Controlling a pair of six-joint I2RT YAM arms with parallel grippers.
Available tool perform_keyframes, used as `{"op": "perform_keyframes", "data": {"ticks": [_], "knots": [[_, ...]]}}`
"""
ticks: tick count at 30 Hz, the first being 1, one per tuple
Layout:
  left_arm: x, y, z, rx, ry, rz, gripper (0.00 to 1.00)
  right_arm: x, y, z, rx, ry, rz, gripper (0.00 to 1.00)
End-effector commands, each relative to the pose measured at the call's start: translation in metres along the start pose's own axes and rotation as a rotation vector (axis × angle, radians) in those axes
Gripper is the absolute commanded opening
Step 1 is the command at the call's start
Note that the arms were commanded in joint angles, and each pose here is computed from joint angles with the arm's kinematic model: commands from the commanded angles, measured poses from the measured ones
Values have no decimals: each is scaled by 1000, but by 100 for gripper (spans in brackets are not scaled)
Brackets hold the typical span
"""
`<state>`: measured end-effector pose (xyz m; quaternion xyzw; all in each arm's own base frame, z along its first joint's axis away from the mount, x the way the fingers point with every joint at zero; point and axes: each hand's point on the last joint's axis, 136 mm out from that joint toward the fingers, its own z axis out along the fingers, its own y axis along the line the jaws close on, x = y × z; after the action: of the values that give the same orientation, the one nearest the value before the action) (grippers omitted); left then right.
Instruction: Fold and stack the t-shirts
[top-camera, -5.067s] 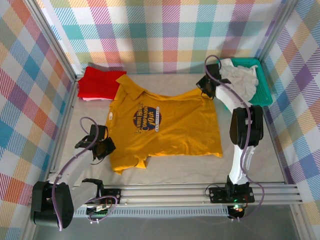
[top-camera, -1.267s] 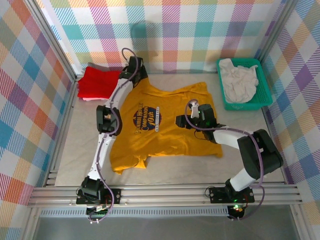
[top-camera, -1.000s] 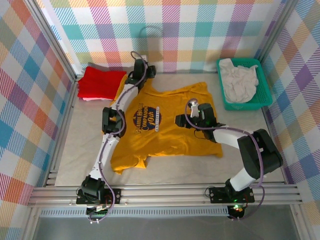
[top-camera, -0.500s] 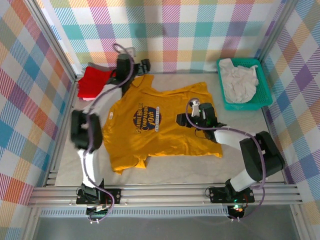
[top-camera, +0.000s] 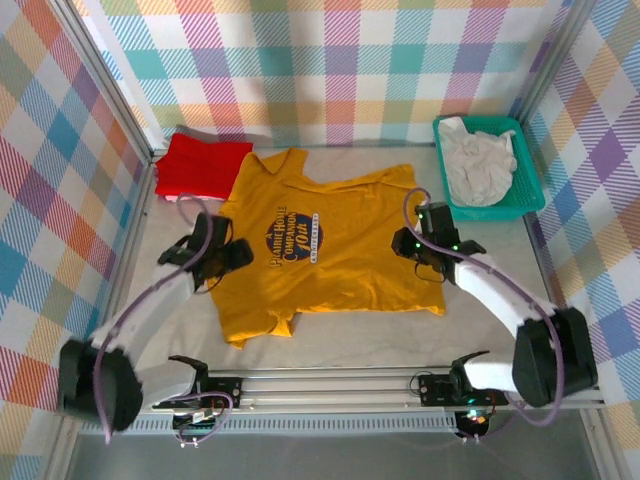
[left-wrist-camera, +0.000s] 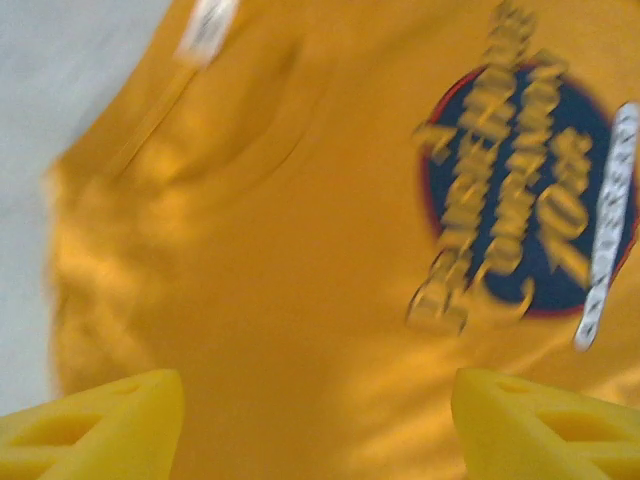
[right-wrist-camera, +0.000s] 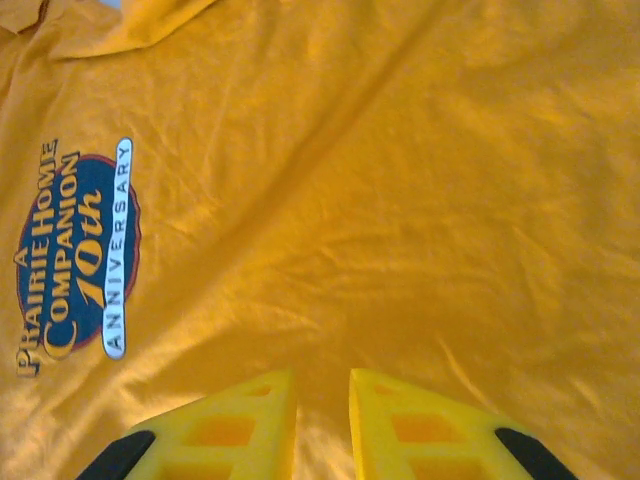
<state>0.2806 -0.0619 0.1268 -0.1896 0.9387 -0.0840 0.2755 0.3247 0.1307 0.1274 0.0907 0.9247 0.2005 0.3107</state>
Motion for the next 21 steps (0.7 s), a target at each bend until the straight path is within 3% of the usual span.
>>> {"op": "perform_keyframes", "data": {"ticks": [1,3,6,9,14,16,21], "knots": [[71,53,-35,-144,169,-178,73,37,-31,-13,106,91,12,23],[104,67,-45,-170,234,-249,74,44,-37,-13,121,99,1,25],[129,77,-59,-195,257,-301,60,42,-39,-10,131,92,-32,27],[146,82,-64,-208,270,-312,59,36,-36,-6,119,68,-41,28],[172,67,-41,-194,339,-287,53,32,-32,4,94,54,-42,29],[174,64,-31,-192,337,-276,47,34,-30,6,79,67,-36,30],[175,46,-10,-141,334,-267,45,43,-35,9,80,72,-29,30]]}}
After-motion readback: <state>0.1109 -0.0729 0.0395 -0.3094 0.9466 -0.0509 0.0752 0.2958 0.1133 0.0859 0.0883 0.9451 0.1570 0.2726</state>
